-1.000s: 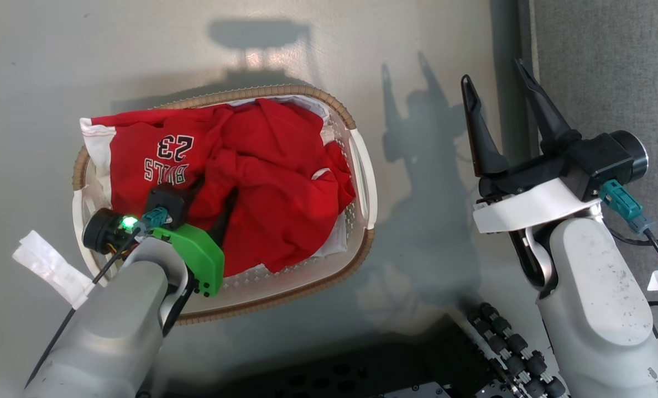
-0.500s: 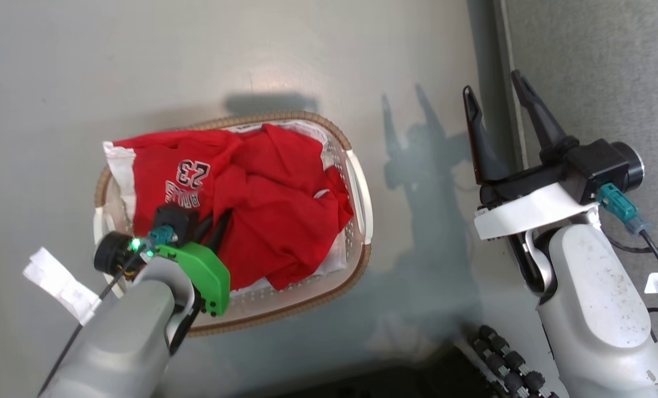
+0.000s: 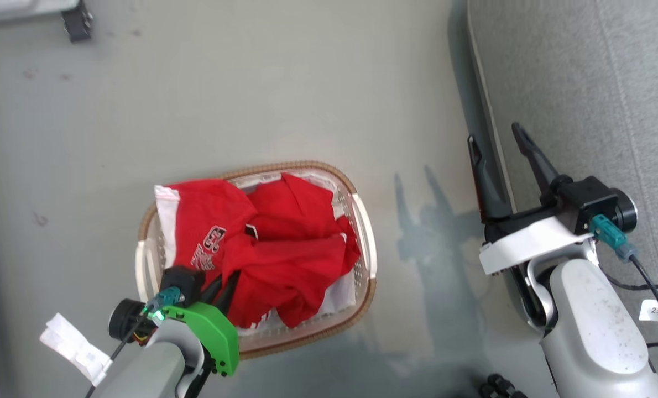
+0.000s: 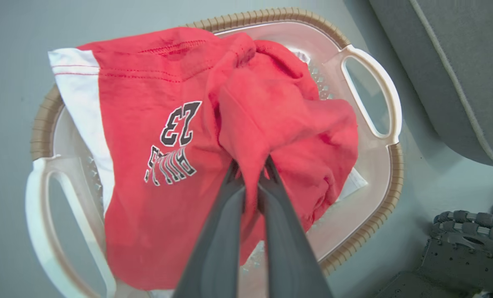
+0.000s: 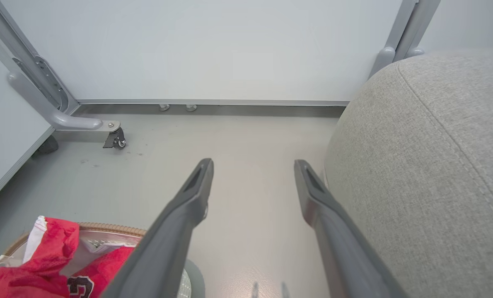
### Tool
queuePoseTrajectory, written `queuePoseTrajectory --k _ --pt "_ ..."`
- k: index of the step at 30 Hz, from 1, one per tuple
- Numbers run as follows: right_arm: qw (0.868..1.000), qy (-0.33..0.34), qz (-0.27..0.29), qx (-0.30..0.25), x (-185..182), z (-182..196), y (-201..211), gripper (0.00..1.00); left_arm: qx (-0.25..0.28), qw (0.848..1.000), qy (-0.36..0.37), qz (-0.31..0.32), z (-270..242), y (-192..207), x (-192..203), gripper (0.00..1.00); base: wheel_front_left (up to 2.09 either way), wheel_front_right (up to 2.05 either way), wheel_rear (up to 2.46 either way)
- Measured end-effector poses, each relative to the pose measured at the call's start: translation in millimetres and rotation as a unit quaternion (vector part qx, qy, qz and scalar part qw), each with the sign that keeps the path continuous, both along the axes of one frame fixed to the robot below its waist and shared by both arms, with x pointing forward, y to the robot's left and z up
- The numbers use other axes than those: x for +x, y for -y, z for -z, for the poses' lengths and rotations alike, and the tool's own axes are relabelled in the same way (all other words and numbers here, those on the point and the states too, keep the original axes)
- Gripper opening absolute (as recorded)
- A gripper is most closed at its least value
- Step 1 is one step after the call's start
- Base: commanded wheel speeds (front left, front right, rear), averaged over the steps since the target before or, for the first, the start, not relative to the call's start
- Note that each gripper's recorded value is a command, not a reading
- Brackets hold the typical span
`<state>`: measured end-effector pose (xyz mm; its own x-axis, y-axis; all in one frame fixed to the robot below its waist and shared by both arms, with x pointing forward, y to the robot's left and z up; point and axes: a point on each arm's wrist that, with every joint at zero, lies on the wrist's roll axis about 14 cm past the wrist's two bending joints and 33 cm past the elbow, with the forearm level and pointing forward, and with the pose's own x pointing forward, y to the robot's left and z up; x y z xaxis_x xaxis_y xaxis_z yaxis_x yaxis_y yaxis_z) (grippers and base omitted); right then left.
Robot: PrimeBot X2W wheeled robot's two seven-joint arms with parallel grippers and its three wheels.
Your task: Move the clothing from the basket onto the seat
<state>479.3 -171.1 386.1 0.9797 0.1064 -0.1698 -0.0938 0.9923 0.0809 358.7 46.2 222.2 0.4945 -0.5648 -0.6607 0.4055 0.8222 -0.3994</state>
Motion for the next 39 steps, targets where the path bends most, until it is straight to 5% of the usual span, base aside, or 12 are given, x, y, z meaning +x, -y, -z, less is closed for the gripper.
queuePoseTrajectory --k 13,22,39 --pt "0.999 0.036 -0.009 0.009 -30.9 -46.3 -10.6 1.00 -0.034 0.994 0.099 -0.038 -76.8 2.2 3.3 0.00 0.00 0.00 0.00" --pt "0.998 0.056 -0.015 0.014 -49.0 -67.1 -16.4 1.00 -0.064 0.974 0.214 -0.049 -147.8 10.3 19.5 0.00 0.00 0.00 0.00" --pt "0.996 0.077 -0.049 0.023 -71.9 -88.2 -42.0 1.00 -0.122 0.898 0.407 -0.114 -288.2 -5.8 48.1 0.00 0.00 0.00 0.00"
